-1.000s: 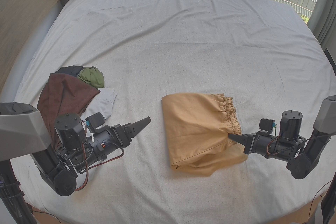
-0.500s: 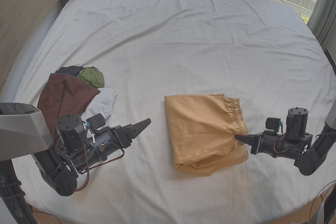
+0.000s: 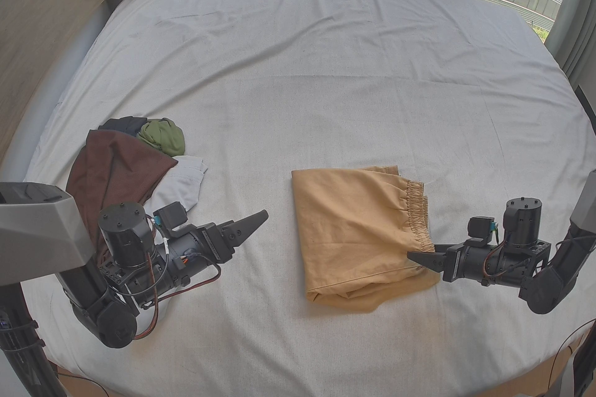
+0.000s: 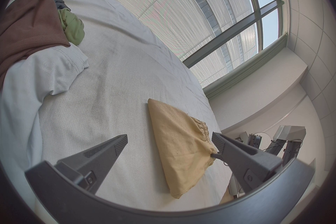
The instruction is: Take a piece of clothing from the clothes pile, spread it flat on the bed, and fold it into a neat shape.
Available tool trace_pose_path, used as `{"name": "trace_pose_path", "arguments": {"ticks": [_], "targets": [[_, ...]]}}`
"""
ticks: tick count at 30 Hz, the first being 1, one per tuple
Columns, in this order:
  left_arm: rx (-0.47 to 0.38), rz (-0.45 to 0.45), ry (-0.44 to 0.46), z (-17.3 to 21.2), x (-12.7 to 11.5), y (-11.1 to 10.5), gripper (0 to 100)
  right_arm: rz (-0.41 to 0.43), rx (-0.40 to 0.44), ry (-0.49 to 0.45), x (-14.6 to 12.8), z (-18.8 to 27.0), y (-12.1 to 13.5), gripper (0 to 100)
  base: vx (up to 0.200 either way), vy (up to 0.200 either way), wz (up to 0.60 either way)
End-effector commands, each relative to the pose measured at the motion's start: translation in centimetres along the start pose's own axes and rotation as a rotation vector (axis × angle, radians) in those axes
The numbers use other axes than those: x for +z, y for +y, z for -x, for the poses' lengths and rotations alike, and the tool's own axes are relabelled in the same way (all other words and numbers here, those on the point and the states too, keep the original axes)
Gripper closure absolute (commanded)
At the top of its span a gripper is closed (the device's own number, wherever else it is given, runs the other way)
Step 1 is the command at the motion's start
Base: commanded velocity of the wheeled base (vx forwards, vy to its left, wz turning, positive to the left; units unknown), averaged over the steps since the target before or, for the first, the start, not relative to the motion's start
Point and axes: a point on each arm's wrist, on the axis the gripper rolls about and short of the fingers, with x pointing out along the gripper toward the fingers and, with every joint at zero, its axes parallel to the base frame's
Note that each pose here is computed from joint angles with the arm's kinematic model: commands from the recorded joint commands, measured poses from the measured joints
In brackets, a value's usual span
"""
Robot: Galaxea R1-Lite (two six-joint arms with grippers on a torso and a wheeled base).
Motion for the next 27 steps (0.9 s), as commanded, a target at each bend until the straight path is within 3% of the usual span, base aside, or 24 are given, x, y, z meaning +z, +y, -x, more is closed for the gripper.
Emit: {"name": "trace_pose_path", "arguments": {"ticks": [1,18,27], "targets": [[0.000,0.001,0.001,0.0,0.0,0.0,0,-0.010,-0.006,0.019,-0.4,0.0,-0.2,0,0.000,0.000,0.00],[0.001,0.002,0.006,0.0,-0.2,0.0,0,-0.066,-0.055,0.096,-2.6,-1.4,-2.5,0,0.000,0.000,0.00],[0.001,0.002,0.006,0.0,-0.2,0.0,0,-0.118,0.029,0.077,-2.0,-2.4,-2.6,0,0.000,0.000,0.00]]}}
